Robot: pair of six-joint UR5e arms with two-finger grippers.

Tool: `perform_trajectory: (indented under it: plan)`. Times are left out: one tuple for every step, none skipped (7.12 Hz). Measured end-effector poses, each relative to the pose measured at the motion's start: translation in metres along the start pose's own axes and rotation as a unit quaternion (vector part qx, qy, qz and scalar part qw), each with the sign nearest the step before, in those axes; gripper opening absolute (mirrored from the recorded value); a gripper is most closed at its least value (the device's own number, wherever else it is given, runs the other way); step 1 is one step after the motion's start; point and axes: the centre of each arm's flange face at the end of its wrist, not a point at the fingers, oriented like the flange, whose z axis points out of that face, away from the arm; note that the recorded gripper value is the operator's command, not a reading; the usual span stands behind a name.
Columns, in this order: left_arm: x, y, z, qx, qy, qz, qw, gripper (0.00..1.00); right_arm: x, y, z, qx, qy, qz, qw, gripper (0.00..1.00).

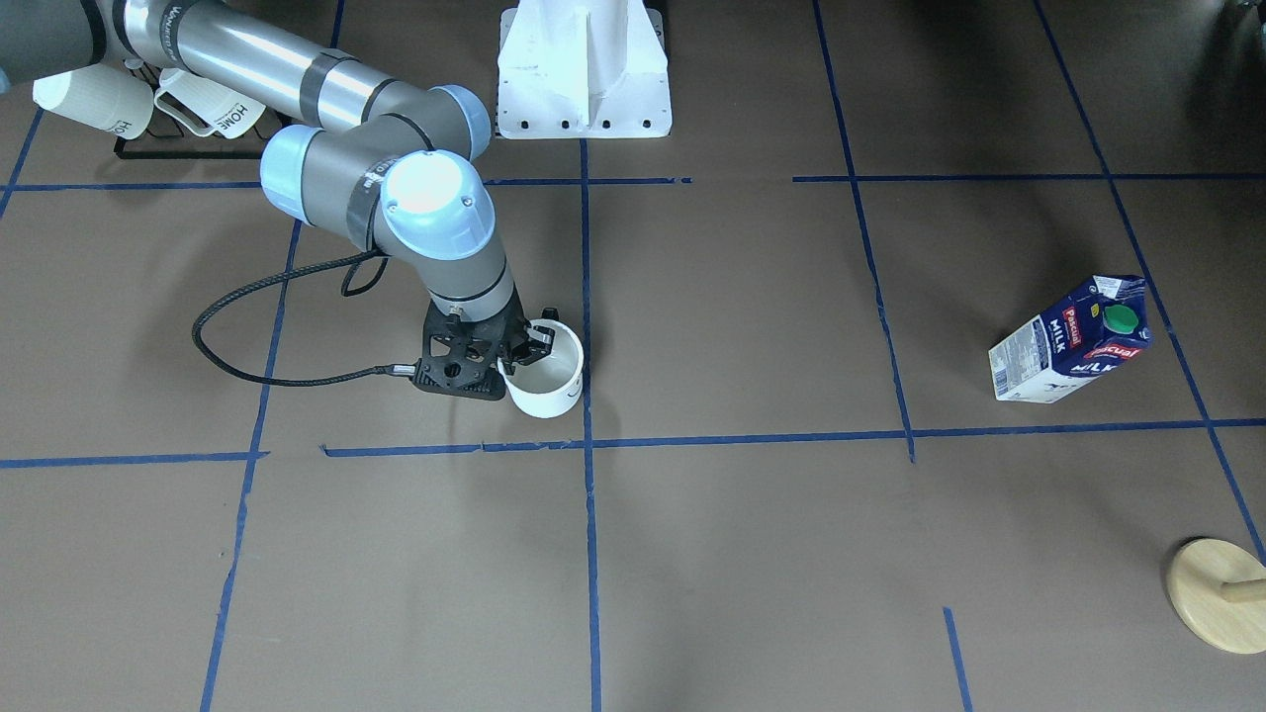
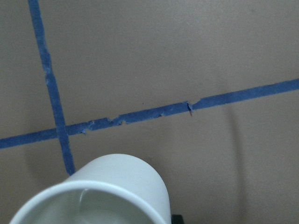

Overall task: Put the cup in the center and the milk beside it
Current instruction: 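Carry the white mug with the right gripper to the table's center square, then open the right gripper, release the mug, and lift the arm away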

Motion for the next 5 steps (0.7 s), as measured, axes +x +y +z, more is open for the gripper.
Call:
perform_trajectory:
  plan:
    - [0.0000,0.0001,0.0001,0.000,0.000,0.000,1.0000,1.00,-0.0049,-0.0007,0.0023,0.000,0.002,0.001,1.0000,0.05]
    - [0.0001,0.0001,0.0001,0.000,0.001,0.000,1.0000,1.00,-0.0067,-0.0015,0.0056,0.001,0.005,0.001,1.0000,0.31]
    - [0.0001,0.0001,0.0001,0.000,0.001,0.000,1.0000,1.00,-0.0071,-0.0022,0.0097,0.003,0.009,0.001,1.0000,0.96]
    - [0.0002,0.0000,0.0001,0.000,0.001,0.000,1.0000,1.00,-0.0069,-0.0025,0.0118,0.004,0.011,0.001,0.9999,1.00]
    - [0.0003,-0.0002,0.0000,0.000,0.001,0.000,1.0000,1.00,-0.0076,-0.0024,0.0118,0.006,0.011,0.000,0.9999,1.00]
